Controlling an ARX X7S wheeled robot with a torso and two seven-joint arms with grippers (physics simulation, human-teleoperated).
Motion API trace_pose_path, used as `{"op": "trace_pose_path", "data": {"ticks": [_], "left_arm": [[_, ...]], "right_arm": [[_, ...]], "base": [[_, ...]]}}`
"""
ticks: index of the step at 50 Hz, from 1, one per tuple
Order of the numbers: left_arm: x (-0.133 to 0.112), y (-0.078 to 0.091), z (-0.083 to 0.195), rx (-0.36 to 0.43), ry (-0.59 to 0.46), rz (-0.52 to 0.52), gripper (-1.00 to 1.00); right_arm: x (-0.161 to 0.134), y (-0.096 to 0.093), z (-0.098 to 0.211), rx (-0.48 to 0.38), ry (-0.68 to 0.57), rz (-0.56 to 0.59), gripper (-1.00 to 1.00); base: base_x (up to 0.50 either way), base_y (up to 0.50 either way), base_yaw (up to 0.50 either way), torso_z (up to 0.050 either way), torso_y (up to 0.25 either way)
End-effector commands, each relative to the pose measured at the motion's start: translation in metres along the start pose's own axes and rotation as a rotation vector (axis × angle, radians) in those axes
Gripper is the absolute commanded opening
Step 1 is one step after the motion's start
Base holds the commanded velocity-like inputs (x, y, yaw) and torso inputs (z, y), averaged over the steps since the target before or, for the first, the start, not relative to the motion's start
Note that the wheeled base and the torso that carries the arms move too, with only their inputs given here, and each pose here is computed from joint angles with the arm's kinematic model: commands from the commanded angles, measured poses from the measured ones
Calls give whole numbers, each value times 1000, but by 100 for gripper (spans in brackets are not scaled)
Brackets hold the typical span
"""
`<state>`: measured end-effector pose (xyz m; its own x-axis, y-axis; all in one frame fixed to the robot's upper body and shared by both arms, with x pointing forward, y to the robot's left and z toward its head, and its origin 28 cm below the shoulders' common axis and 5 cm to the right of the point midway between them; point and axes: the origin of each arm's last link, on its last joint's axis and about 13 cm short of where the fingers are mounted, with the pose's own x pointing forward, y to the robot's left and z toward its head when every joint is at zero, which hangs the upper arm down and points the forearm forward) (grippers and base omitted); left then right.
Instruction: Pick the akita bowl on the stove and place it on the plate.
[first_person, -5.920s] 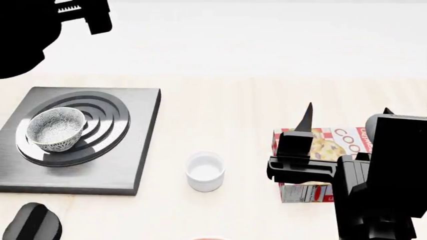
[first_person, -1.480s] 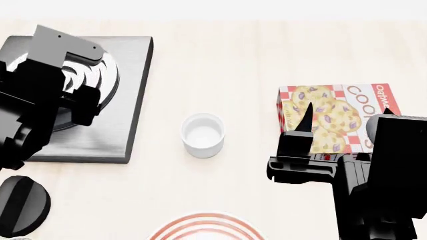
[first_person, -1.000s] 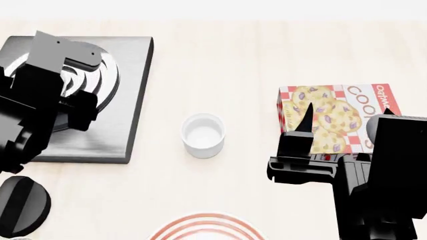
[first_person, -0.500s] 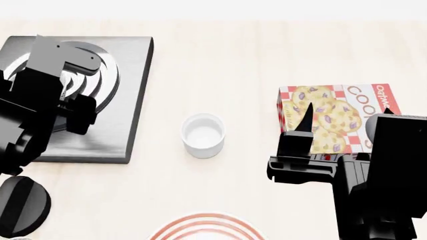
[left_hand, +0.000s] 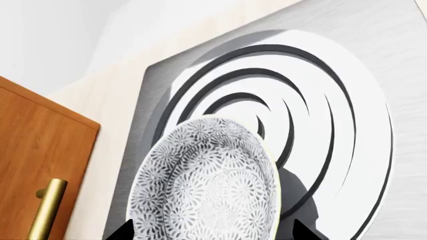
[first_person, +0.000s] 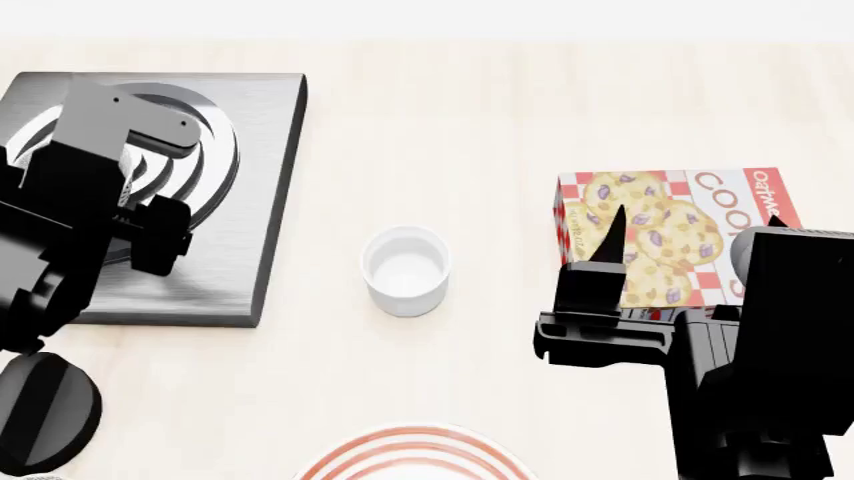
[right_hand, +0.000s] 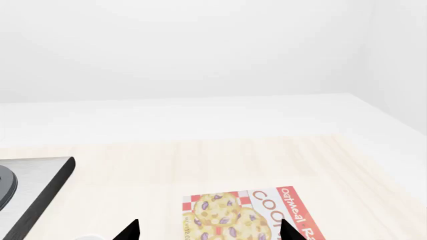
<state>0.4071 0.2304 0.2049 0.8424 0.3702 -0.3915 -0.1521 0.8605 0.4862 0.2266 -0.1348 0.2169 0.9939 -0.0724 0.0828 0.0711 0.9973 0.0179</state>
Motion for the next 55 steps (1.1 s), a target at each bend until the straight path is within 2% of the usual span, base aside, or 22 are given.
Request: {"op": "trace_pose_path", "data": {"ticks": [1,8,9,34,40,48,51,55], "left_arm": [[-2,-6,1,-5,14,-43,100],[0,-6,0,-5,18,-46,100],[0,-6,-1,-6,19,-45,-100],[-4,-7,1,-3,-5,-70,-100],[-5,-2,11,-39,-49,-56,-100],[-30,26,62,-152,-299,-59,-100],[-46,38,79,-159,-409,-63,-100],[-77,48,94,-101,-576,-108,-100]], "right_arm": [[0,-1,0,21,-6,-9,100],[0,-1,0,21,-6,-9,100],[0,-1,0,20,-6,-9,100],[0,-1,0,21,-6,-10,100],[0,-1,0,20,-6,-9,100],[0,-1,0,20,-6,-9,100],[0,-1,0,20,-6,-9,100],[0,-1,0,20,-6,-9,100]], "base": [[0,0,0,0,0],[0,0,0,0,0],[0,0,0,0,0],[0,0,0,0,0],[0,0,0,0,0],[0,0,0,0,0],[0,0,0,0,0],[0,0,0,0,0]]}}
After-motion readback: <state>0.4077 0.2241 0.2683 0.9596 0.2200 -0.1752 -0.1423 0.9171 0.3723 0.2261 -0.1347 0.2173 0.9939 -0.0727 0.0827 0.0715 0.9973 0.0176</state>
